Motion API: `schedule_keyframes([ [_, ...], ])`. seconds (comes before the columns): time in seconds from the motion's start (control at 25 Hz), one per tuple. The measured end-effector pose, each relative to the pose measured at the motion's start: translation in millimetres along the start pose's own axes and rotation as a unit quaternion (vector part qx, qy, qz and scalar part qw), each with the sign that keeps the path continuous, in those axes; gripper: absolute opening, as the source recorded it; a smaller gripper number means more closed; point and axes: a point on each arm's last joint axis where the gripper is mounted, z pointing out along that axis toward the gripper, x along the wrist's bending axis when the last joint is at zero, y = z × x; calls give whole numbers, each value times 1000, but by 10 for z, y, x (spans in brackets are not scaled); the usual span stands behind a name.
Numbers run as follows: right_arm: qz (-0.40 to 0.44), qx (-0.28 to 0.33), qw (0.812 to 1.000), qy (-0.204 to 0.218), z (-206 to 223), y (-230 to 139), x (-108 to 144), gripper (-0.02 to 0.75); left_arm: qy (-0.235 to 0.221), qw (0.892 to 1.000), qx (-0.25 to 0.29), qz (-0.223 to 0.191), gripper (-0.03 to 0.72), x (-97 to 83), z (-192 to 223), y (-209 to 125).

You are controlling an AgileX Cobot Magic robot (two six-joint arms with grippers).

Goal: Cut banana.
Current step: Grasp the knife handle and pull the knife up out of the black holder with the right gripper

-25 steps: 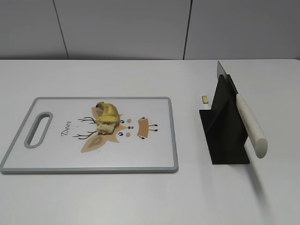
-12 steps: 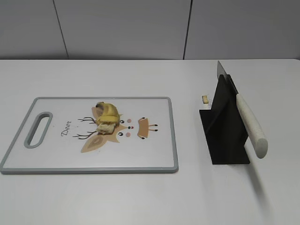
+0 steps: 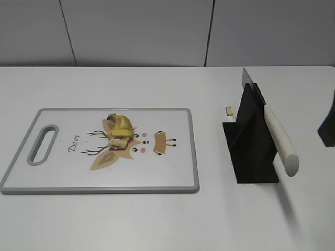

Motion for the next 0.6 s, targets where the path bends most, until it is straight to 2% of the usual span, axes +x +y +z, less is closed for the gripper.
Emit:
schedule_keyframes([
  [0.36, 23, 60, 998, -21, 505, 381, 111, 572, 0, 1000, 0, 0, 499, 0, 0, 0],
  [0.6, 72, 104, 992, -17, 870, 525, -39, 572, 0, 1000, 0, 0, 499, 0, 0, 0],
])
